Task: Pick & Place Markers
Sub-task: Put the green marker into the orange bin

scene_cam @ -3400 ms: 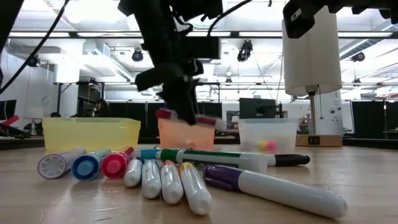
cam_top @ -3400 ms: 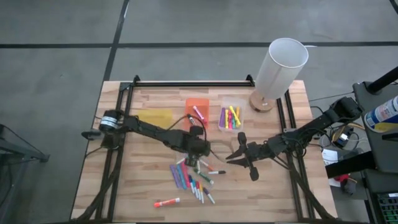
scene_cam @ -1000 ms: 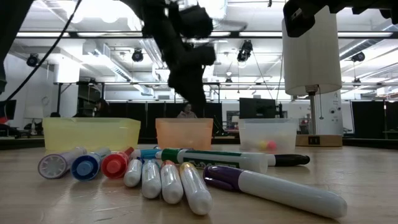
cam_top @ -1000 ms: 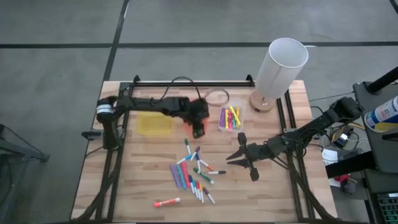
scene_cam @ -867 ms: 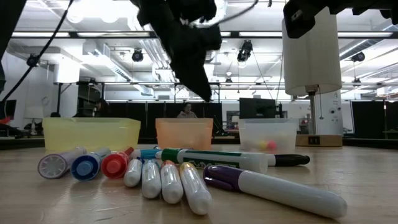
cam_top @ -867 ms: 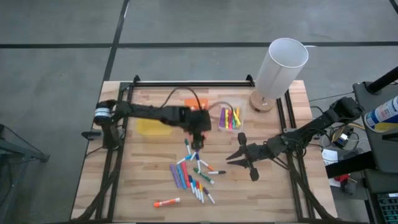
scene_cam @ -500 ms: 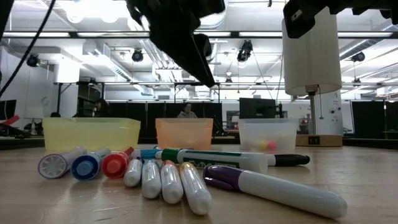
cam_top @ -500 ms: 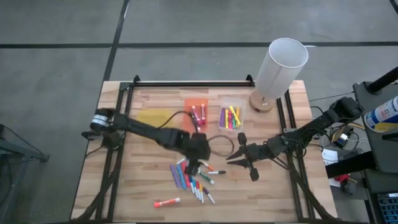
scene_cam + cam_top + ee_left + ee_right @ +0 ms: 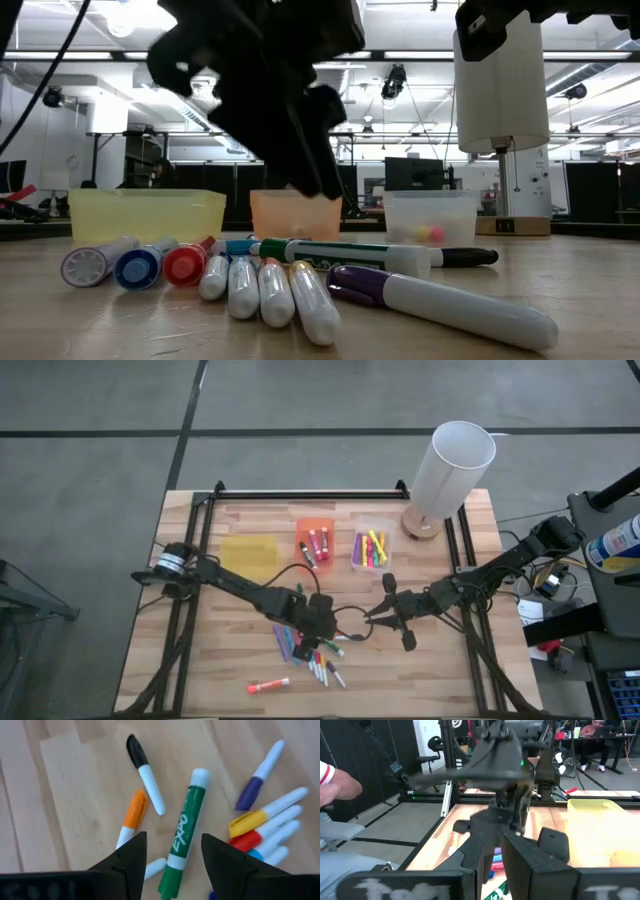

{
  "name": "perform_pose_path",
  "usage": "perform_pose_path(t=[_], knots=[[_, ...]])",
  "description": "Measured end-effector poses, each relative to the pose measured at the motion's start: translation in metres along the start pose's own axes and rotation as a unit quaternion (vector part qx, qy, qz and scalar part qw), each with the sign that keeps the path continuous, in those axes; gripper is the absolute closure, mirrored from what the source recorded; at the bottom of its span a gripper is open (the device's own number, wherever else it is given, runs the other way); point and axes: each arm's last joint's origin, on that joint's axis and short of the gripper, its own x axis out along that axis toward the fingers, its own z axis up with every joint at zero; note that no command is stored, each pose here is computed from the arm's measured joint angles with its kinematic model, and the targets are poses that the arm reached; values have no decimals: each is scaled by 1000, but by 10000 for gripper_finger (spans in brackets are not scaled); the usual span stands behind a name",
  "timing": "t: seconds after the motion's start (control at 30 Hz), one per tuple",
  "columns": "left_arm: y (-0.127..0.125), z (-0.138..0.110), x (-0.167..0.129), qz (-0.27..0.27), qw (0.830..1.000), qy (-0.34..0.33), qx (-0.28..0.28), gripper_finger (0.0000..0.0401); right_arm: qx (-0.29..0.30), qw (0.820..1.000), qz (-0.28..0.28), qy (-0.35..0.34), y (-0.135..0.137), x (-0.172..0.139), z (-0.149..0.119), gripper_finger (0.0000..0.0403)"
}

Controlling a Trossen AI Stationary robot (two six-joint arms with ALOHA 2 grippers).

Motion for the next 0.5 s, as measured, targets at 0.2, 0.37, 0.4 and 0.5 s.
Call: perform_pose_path(t=[0.2,0.37,0.4,0.5], knots=[[-2,-9,25,-3,1000,23,10,218,0,1000,-1,1,0,0,0,344],[-3,-12,34,-4,999,33,10,218,-1,1000,-1,3,0,0,-1,344],[-3,-13,37,-4,999,35,10,218,-1,1000,-1,3,0,0,-1,344],[-4,-14,41,-5,999,36,8,220,-1,1000,-1,2,0,0,-1,344]])
